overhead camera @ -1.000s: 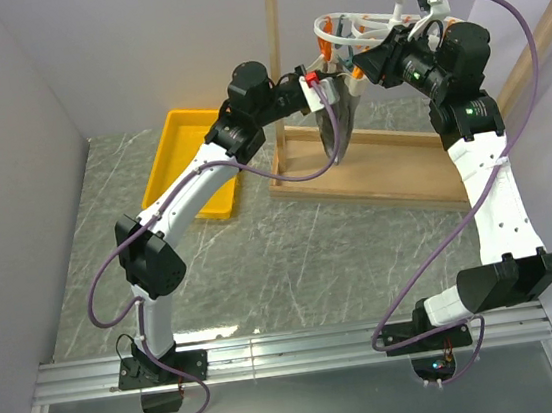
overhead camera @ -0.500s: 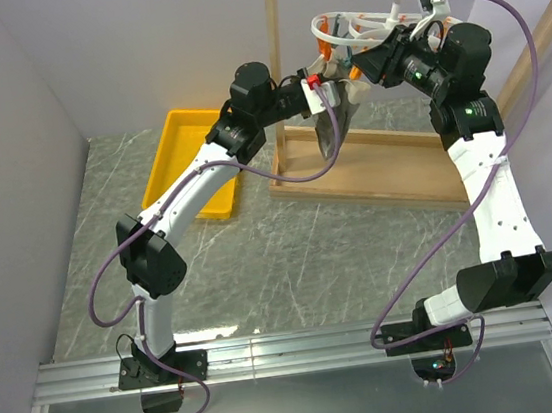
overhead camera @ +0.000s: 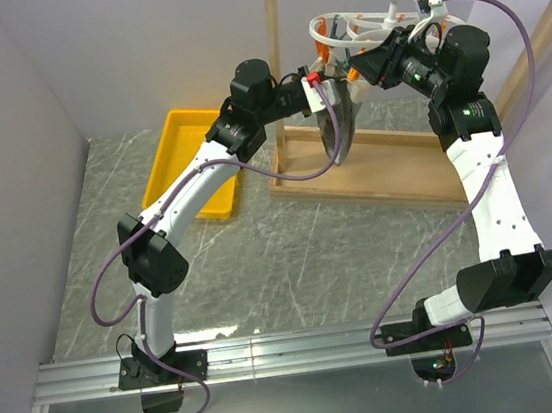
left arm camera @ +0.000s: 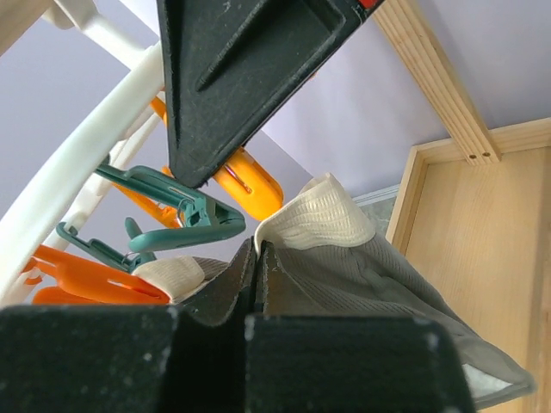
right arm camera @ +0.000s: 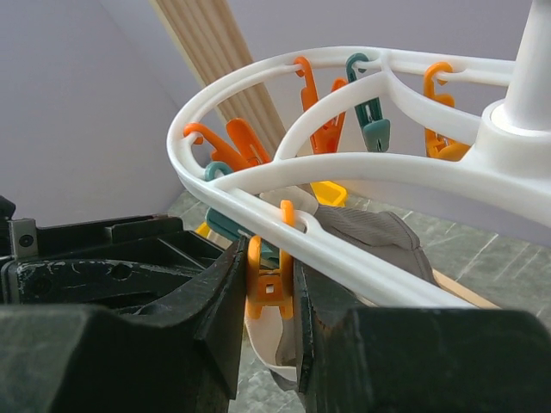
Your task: Clip the underwear to the hanger
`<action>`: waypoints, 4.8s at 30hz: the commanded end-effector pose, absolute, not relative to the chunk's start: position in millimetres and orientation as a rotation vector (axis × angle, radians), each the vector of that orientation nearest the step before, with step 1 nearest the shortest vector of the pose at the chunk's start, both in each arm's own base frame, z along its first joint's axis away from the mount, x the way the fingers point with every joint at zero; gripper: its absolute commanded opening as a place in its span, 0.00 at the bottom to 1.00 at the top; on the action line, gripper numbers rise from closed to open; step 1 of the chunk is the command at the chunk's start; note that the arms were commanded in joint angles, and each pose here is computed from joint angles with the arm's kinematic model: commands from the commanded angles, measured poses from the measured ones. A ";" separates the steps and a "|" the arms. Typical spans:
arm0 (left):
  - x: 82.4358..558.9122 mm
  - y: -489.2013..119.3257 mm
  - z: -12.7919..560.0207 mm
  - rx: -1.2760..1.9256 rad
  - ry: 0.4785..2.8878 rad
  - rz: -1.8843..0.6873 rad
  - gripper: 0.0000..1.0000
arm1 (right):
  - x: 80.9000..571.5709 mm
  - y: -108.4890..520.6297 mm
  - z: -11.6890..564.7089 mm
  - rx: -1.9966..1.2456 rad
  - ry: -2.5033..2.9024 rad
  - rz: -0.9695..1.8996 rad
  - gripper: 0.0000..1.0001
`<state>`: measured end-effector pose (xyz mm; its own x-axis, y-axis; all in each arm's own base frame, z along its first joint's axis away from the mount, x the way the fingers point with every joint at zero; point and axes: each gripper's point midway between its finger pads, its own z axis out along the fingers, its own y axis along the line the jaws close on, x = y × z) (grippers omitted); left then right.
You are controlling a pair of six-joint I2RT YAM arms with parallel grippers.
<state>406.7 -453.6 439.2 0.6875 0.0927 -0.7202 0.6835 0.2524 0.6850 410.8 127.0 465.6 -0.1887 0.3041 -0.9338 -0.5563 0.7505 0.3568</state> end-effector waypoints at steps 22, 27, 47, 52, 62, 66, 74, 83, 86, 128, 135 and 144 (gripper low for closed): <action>401.5 -453.8 450.4 1.300 0.730 -0.521 0.00 | 379.8 153.1 462.5 -0.381 1.568 0.954 0.00; 405.4 -452.4 453.5 1.285 0.738 -0.532 0.00 | 380.8 152.2 461.6 -0.381 1.570 0.944 0.00; 398.2 -437.6 475.2 1.248 0.712 -0.568 0.00 | 395.1 148.1 448.6 -0.412 1.571 0.871 0.00; 400.9 -431.5 482.5 1.226 0.709 -0.574 0.00 | 399.1 147.4 448.4 -0.417 1.570 0.863 0.00; 397.0 -426.3 489.8 1.220 0.687 -0.585 0.01 | 402.2 148.5 450.2 -0.423 1.562 0.865 0.00; 394.2 -425.1 492.8 1.221 0.676 -0.596 0.01 | 402.6 149.1 451.7 -0.424 1.554 0.870 0.01; 395.2 -426.4 493.4 1.210 0.679 -0.602 0.01 | 400.8 150.6 451.9 -0.425 1.553 0.886 0.15; 396.5 -425.8 496.5 1.193 0.674 -0.598 0.00 | 402.3 151.0 454.6 -0.418 1.553 0.888 0.33; 398.4 -424.8 496.5 1.190 0.674 -0.592 0.01 | 402.9 150.5 454.7 -0.413 1.554 0.886 0.36; 339.0 -397.1 418.3 1.380 0.891 -0.711 0.67 | 374.6 113.8 436.5 -0.309 1.673 0.652 0.78; 320.5 -366.8 408.4 1.270 1.100 -0.769 0.72 | 363.0 95.3 428.1 -0.291 1.718 0.550 0.79; 324.6 -306.3 381.1 0.967 1.493 -0.868 0.99 | 333.7 83.0 409.3 -0.273 1.781 0.516 0.82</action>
